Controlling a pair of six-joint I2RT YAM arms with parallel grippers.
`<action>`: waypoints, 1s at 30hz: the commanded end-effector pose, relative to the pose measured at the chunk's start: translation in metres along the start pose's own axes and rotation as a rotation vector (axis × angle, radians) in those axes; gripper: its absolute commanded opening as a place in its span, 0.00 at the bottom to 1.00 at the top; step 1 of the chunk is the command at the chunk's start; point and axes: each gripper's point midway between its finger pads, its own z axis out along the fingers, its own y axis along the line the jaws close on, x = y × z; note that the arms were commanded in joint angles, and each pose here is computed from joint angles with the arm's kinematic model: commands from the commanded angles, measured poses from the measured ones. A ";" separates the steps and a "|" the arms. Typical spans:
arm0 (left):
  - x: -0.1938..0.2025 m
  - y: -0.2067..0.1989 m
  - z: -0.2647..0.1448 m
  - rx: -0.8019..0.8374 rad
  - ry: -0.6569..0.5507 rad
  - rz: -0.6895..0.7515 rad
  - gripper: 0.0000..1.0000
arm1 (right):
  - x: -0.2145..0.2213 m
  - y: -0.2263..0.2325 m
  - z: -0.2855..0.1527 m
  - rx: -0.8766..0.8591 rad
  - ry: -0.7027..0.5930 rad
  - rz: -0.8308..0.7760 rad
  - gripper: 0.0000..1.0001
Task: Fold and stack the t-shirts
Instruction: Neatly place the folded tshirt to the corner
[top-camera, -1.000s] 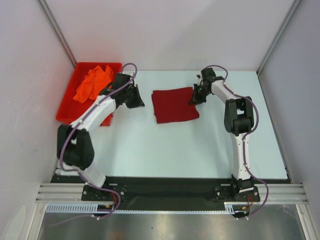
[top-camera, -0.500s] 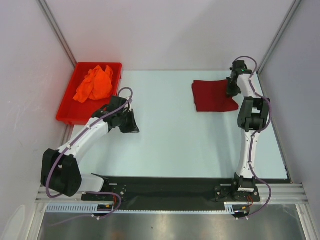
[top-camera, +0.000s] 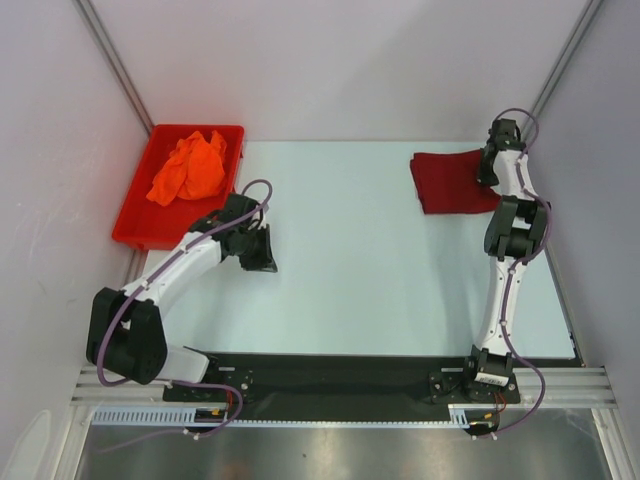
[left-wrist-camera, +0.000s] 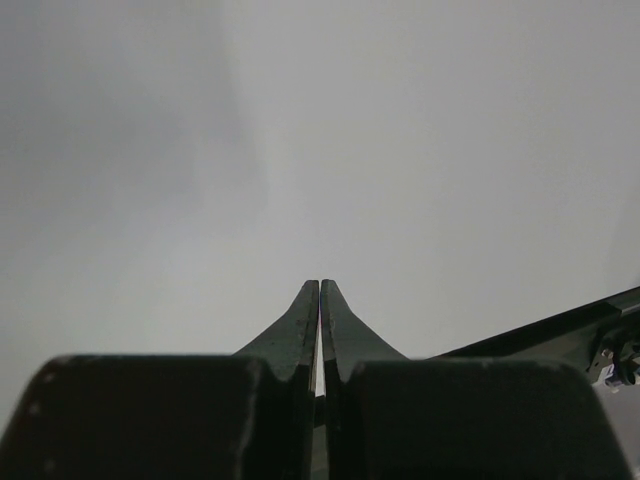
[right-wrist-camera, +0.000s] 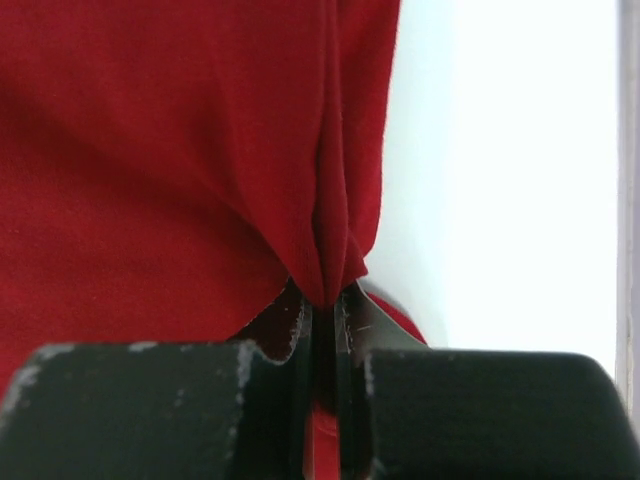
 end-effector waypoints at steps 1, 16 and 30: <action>-0.010 -0.005 -0.003 0.017 -0.027 0.042 0.06 | -0.035 -0.030 0.008 0.081 -0.126 0.088 0.00; 0.003 0.002 0.003 0.003 -0.004 0.034 0.06 | -0.043 -0.047 0.032 0.112 -0.172 0.101 0.00; 0.009 0.003 0.005 0.011 0.009 0.028 0.06 | -0.040 -0.063 0.034 0.155 -0.164 0.104 0.00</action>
